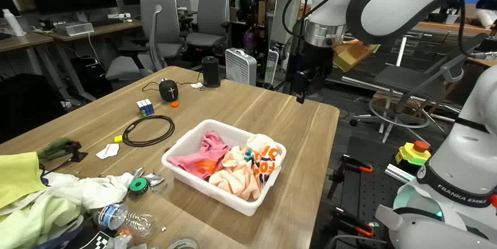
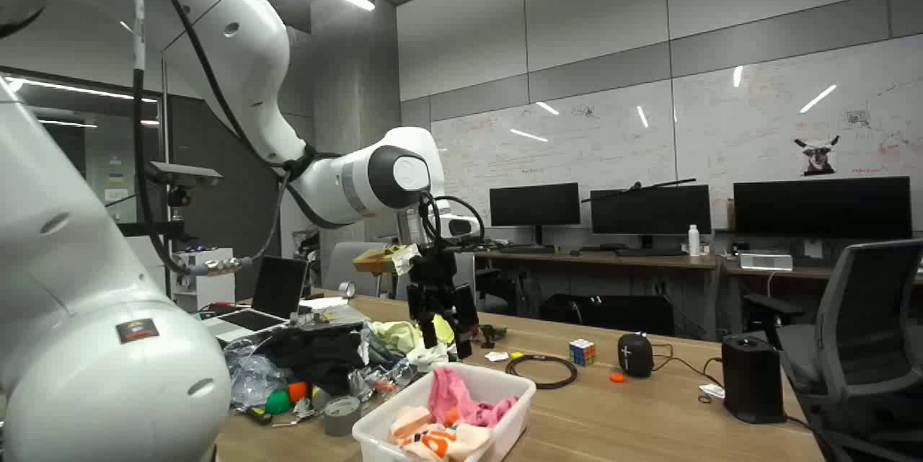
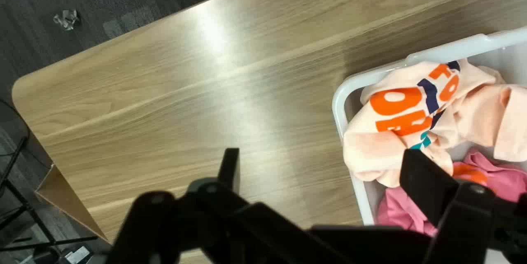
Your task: Pick up the cloths from the plastic container and put them on the table.
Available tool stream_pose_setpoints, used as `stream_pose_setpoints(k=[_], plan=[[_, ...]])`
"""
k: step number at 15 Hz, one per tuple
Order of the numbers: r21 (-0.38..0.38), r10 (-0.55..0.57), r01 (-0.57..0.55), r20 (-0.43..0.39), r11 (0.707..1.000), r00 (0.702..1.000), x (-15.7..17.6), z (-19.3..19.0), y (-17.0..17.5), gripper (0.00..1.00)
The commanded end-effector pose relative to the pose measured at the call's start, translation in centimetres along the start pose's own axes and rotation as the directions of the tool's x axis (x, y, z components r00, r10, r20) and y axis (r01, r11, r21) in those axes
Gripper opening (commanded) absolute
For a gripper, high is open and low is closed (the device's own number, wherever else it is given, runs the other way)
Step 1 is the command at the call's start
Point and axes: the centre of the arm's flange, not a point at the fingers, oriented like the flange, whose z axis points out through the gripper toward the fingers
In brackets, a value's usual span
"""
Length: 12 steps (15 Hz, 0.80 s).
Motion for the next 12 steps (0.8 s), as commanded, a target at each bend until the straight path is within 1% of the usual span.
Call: stream_pose_setpoints(k=[1,8,10,12], plan=[[0.000,0.000,0.000,-0.001,1.000,1.000,0.0,0.0,0.0,1.00],[0.000,0.000,0.000,-0.001,1.000,1.000,0.0,-0.1,0.0,1.00],[0.008,-0.008,0.008,-0.013,1.000,1.000,0.3,-0.3,-0.7,1.00],[0.021,-0.019,0.020,-0.036,1.000,0.999,0.7,-0.9,-2.2,1.00]])
